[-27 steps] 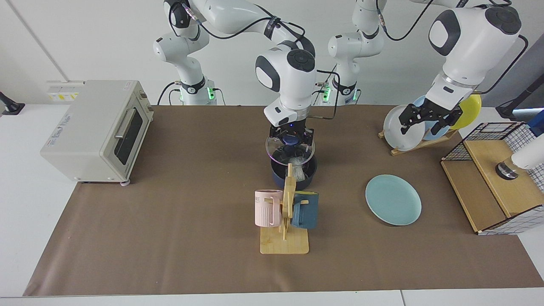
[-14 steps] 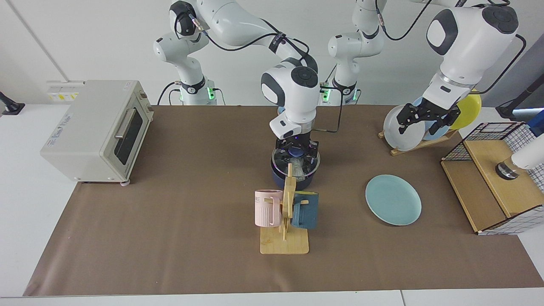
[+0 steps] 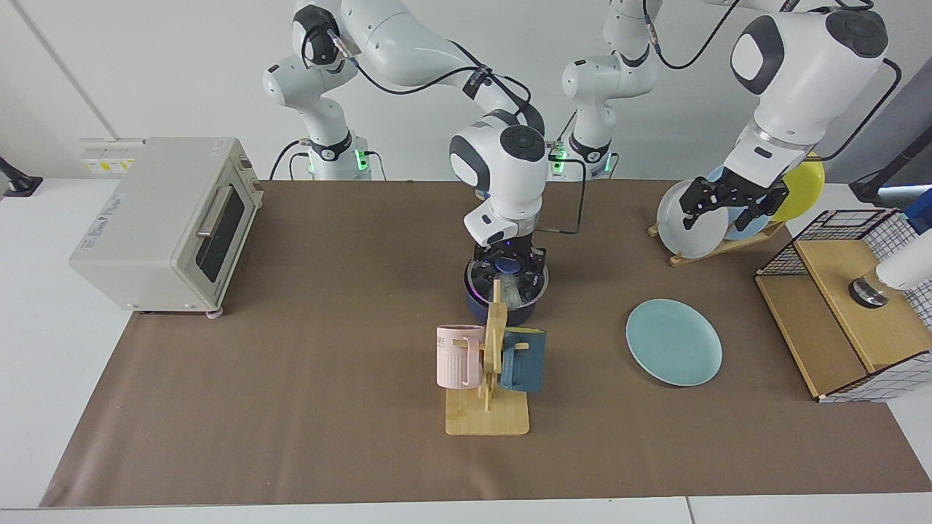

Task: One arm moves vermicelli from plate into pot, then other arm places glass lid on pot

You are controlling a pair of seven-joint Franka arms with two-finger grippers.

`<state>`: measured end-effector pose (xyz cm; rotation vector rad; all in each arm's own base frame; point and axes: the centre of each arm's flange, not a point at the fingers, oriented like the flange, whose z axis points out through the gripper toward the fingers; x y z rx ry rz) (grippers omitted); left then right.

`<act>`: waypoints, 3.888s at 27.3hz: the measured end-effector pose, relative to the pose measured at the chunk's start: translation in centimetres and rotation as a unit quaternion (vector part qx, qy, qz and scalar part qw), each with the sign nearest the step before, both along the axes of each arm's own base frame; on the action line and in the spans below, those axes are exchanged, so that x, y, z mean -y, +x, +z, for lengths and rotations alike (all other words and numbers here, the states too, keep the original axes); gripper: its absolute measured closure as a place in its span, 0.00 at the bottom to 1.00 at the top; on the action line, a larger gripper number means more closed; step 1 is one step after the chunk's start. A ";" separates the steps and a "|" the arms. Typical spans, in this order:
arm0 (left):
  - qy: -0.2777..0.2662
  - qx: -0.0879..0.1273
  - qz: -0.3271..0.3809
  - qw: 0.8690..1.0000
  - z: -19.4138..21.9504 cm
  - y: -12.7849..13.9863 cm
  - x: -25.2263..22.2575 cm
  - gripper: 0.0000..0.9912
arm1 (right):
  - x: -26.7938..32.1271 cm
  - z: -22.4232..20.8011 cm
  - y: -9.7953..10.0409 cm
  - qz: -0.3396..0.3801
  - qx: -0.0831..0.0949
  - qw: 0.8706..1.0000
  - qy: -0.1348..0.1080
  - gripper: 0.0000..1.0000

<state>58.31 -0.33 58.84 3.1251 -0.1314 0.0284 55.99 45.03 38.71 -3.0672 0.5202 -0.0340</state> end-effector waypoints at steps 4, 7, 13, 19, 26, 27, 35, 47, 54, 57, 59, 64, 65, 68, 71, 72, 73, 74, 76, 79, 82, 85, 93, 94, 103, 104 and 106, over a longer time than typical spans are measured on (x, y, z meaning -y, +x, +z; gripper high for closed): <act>0.000 0.000 0.000 1.000 0.0 0.0 0.0 0.00 | 0.1 -0.2 0.0 -0.001 -0.002 1.000 -0.001 0.56; 0.000 0.000 0.000 1.000 0.0 0.0 0.0 0.00 | 0.3 -0.4 0.1 -0.002 -0.003 1.000 -0.003 0.56; 0.000 0.000 0.000 1.000 0.0 0.0 0.0 0.00 | 0.7 -0.7 0.3 -0.006 -0.005 1.000 -0.006 0.56; 0.000 0.000 0.000 1.000 0.0 0.0 0.0 0.00 | 0.9 -0.7 0.3 -0.014 -0.015 1.000 0.005 0.56; 0.000 0.000 0.000 1.000 0.0 0.0 0.0 0.00 | 1.1 -0.7 0.5 -0.024 -0.024 0.999 0.016 0.56; 0.000 0.000 0.000 1.000 0.0 0.0 0.0 0.00 | 1.1 -0.7 0.5 -0.024 -0.024 0.999 0.016 0.56; 0.000 0.000 0.000 1.000 0.1 0.0 0.0 0.00 | 1.1 -0.7 0.5 -0.024 -0.024 0.999 0.016 0.56; 0.000 0.001 0.000 1.000 0.1 0.0 0.0 0.00 | 1.1 -0.7 0.5 -0.021 -0.021 0.999 0.013 0.56; 0.000 0.001 0.000 1.000 0.1 0.0 0.0 0.00 | 1.1 -0.7 0.4 -0.016 -0.017 1.000 0.005 0.56; 0.000 0.001 0.000 1.000 0.1 0.0 0.0 0.00 | 1.1 -0.7 0.4 -0.016 -0.017 1.000 0.005 0.56; 0.000 0.001 0.000 1.000 0.1 0.0 0.0 0.00 | 1.1 -0.7 0.4 -0.016 -0.017 1.000 0.005 0.56; 0.000 0.001 0.000 1.000 0.1 0.0 0.0 0.00 | 1.2 -0.8 0.4 -0.010 -0.019 1.000 -0.001 0.44; 0.000 0.001 0.000 1.000 0.1 0.0 0.0 0.00 | 1.2 -0.8 0.4 -0.006 -0.020 1.000 -0.003 0.34; 0.000 0.001 0.000 1.000 0.1 0.0 0.0 0.00 | 1.4 -0.5 0.2 0.006 -0.026 1.000 -0.009 0.22; 0.000 0.001 0.000 1.000 0.1 0.0 0.0 0.00 | 1.4 0.5 0.1 0.012 -0.031 0.999 -0.012 0.04; 0.000 0.001 0.000 1.000 0.1 0.0 0.0 0.00 | 1.5 1.0 0.0 0.013 -0.033 0.999 -0.013 0.01; 0.000 0.001 0.000 1.000 0.1 0.0 0.0 0.00 | 1.5 1.5 -0.1 0.015 -0.033 0.999 -0.013 0.00; 0.000 0.001 0.000 1.000 0.1 0.0 0.0 0.00 | 1.4 2.0 -0.2 0.016 -0.032 0.999 -0.012 0.00; 0.000 0.001 0.000 1.000 0.1 0.0 0.0 0.00 | 1.5 3.6 -0.5 0.017 -0.028 0.999 -0.008 0.00; 0.000 0.001 0.000 1.000 0.1 0.0 0.0 0.00 | 1.8 6.1 -0.9 0.017 -0.020 1.000 -0.002 0.00; 0.000 0.001 0.000 1.000 0.1 0.0 0.0 0.00 | 2.6 8.5 -1.2 0.020 -0.015 1.000 0.002 0.00; 0.000 0.001 0.000 1.000 0.1 0.0 0.0 0.00 | 3.9 11.0 -1.2 0.030 -0.007 0.999 0.007 0.00; 0.000 0.001 0.000 1.000 0.1 0.0 0.0 0.00 | 12.0 15.4 1.3 0.068 -0.009 0.998 0.006 0.00; 0.000 0.001 0.000 1.000 0.1 0.0 0.0 0.00 | 13.1 15.6 1.7 0.074 -0.012 0.997 0.004 0.00; 0.000 0.001 0.000 1.000 0.1 0.0 0.0 0.00 | 23.8 16.4 4.4 0.135 -0.033 0.990 -0.002 0.00; 0.000 0.001 0.000 1.000 0.1 0.0 0.0 0.00 | 25.2 16.6 4.6 0.141 -0.037 0.989 -0.002 0.00; 0.000 0.001 0.000 1.000 0.1 0.0 0.0 0.00 | 27.8 16.9 4.9 0.149 -0.041 0.988 -0.001 0.00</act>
